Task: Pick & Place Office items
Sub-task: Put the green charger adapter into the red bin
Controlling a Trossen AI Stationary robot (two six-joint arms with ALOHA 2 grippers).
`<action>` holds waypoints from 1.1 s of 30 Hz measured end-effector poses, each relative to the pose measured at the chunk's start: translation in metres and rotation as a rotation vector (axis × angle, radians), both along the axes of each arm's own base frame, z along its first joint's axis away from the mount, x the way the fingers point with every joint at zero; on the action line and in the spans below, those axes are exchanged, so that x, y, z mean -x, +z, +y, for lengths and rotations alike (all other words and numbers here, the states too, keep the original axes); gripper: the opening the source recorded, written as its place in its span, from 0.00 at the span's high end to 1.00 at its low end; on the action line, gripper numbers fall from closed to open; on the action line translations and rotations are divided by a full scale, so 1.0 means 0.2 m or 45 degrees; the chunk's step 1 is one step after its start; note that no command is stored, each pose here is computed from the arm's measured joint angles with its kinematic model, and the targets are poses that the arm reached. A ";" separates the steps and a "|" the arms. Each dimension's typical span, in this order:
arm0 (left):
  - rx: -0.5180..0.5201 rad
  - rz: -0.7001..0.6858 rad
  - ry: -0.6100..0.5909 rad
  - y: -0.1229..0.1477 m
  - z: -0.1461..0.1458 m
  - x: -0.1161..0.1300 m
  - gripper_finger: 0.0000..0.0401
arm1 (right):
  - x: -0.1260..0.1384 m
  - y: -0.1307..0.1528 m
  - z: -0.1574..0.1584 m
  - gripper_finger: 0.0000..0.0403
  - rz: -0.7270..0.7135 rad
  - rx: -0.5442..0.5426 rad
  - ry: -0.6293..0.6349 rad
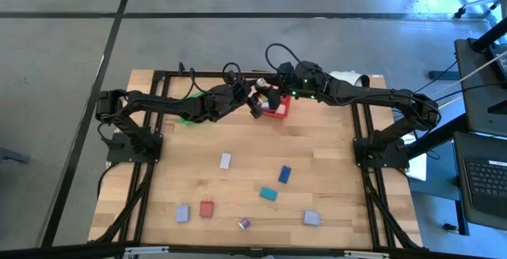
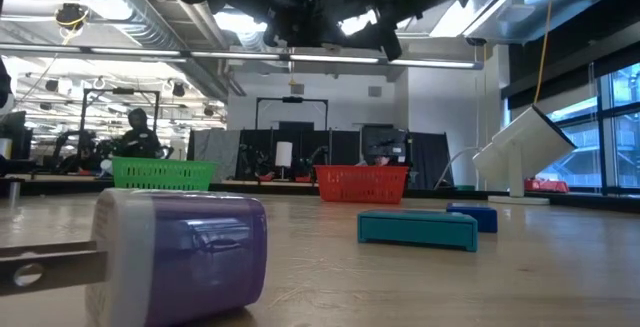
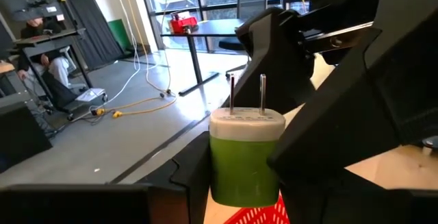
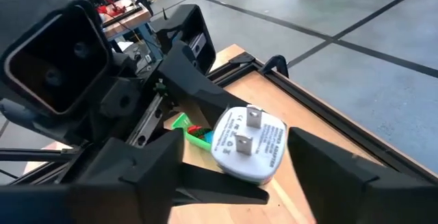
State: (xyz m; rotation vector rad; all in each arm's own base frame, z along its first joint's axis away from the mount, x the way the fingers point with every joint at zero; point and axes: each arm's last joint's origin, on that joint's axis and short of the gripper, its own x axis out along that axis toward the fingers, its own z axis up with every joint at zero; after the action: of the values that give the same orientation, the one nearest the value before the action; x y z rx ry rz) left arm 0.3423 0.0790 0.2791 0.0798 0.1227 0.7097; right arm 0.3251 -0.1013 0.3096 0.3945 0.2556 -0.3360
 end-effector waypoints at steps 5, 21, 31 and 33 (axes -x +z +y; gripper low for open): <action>-0.001 -0.003 0.005 0.00 0.00 0.00 0.67 | 0.00 0.00 0.00 0.60 0.003 -0.009 -0.007; -0.002 -0.002 0.017 0.00 0.00 0.00 0.60 | 0.01 0.00 -0.01 0.66 0.005 -0.007 0.001; 0.043 -0.034 0.054 0.00 0.00 0.01 0.37 | 0.11 0.03 -0.08 0.66 0.077 -0.020 -0.097; 0.053 -0.041 0.055 0.00 0.00 0.01 0.33 | 0.12 0.02 -0.10 0.66 0.101 -0.029 -0.113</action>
State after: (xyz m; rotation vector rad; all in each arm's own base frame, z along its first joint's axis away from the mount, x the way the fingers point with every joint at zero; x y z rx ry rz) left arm 0.3412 0.0797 0.2793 0.0258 0.1085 0.7511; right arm 0.3002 -0.1215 0.3144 0.4166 0.3199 -0.4369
